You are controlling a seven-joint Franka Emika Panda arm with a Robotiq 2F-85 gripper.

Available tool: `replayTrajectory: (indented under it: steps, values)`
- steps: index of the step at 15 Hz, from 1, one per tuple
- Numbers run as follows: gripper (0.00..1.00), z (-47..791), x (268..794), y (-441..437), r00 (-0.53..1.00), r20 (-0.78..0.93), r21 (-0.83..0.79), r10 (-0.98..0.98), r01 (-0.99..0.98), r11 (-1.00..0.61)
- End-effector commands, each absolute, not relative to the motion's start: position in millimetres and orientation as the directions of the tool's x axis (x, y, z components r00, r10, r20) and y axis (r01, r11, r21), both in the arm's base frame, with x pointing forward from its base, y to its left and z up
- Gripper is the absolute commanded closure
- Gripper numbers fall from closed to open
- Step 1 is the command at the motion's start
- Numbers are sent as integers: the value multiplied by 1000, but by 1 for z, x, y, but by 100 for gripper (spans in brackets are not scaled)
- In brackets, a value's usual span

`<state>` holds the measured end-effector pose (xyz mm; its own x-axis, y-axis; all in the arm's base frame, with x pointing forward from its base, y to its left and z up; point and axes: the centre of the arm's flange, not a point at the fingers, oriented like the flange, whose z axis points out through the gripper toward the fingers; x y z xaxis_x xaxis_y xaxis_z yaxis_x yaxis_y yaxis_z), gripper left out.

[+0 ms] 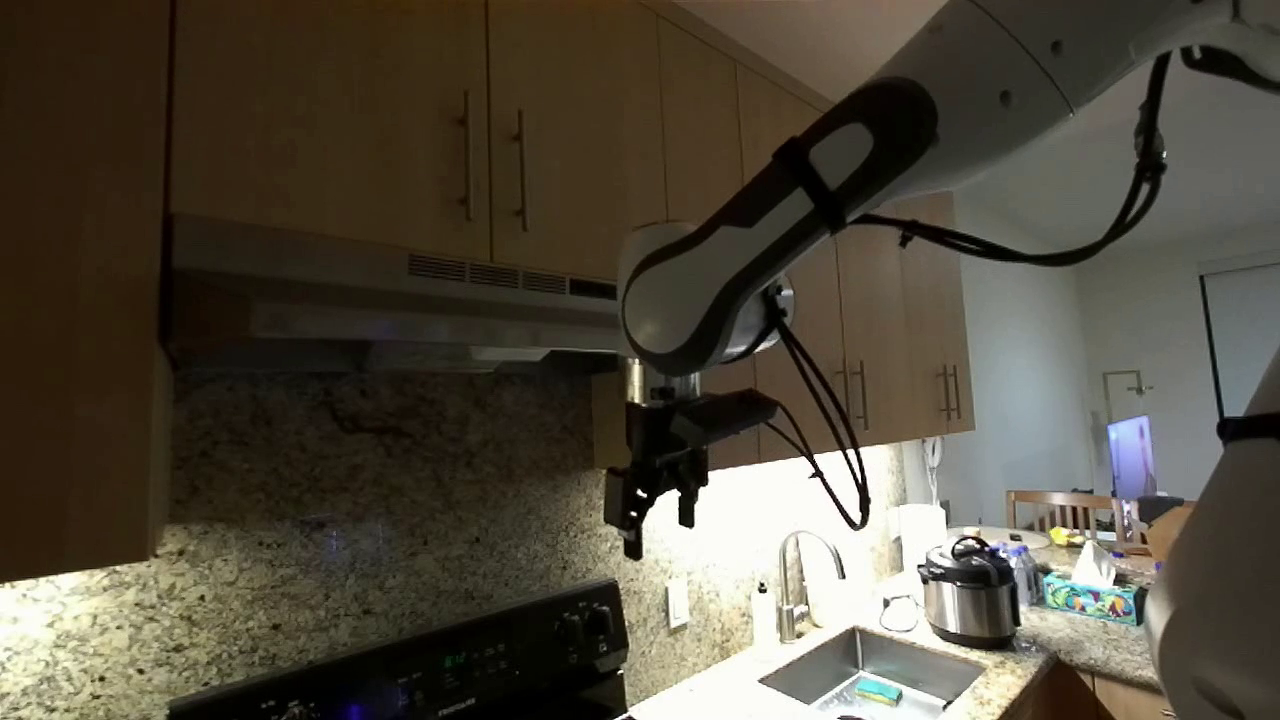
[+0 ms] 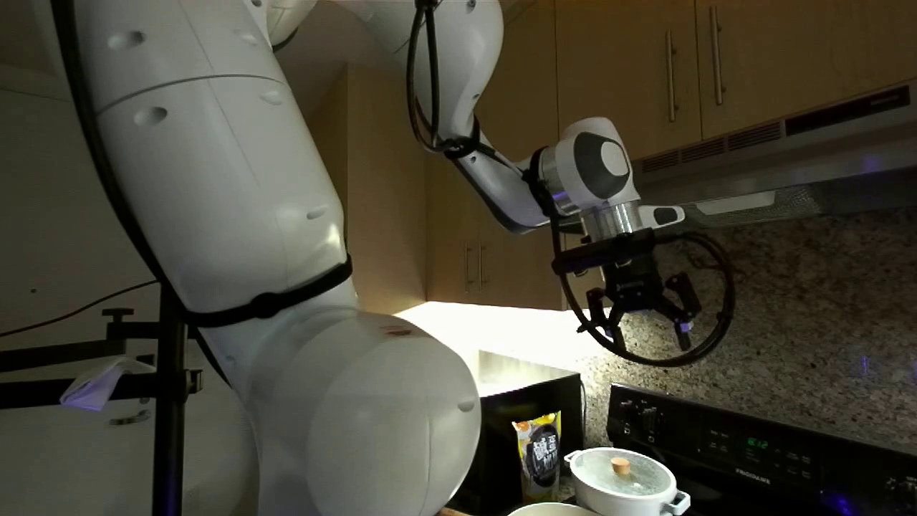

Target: Turn on the light

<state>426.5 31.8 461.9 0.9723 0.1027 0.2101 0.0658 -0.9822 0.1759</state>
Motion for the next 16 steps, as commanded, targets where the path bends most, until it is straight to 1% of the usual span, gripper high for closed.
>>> replayTrajectory:
  steps: [1, 3, 7, 11, 16]
  values:
    - [0, 488, 447, 40, 947, 318, 284, 43, -51, -957]
    - [0, 505, 451, 39, 920, 393, 334, 17, -125, -934]
    - [0, 540, 458, 33, 825, 564, 323, -35, -259, -910]
    - [0, 581, 458, 27, 719, 695, 304, 2, -292, -907]
    - [0, 626, 434, 15, 646, 762, 265, 31, -268, -926]
